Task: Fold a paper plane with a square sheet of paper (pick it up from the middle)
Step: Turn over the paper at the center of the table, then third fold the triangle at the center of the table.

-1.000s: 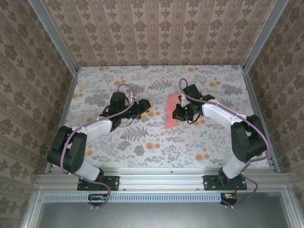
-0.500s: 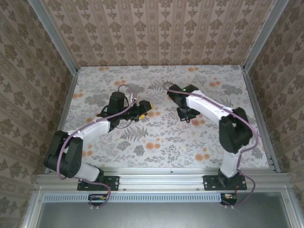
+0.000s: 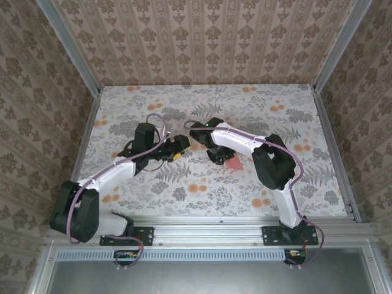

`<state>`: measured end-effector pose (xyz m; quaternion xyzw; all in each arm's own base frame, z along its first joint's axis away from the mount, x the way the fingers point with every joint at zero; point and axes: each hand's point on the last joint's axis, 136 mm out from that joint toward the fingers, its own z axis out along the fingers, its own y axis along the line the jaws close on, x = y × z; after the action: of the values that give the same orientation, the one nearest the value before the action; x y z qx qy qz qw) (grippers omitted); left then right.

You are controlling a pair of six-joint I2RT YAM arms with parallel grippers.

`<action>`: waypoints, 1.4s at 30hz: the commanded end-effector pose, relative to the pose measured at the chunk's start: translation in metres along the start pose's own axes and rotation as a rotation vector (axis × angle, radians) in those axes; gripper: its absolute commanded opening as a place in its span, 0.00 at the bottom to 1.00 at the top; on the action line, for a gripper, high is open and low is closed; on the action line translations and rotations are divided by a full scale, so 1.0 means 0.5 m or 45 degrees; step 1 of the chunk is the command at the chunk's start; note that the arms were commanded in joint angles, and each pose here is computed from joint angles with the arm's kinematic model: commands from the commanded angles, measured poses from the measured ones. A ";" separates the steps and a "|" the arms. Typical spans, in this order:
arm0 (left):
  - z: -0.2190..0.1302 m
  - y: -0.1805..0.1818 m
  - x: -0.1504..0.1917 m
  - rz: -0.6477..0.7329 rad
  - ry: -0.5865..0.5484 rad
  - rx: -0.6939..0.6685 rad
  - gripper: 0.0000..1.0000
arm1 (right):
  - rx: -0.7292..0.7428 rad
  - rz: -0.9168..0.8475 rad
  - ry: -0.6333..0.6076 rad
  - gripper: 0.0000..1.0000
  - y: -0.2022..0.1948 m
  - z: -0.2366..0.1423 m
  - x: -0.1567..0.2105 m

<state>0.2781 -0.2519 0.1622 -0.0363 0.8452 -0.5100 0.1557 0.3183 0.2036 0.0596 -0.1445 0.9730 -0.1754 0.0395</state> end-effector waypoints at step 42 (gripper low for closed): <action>0.253 0.080 0.064 0.377 0.351 -0.417 0.32 | -1.124 0.628 -0.221 0.47 -0.051 0.013 0.037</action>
<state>0.2863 -0.3467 0.0734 0.1115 0.9196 -0.3634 0.0998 0.3067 0.1667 0.0561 0.0705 0.9621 0.2479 0.0894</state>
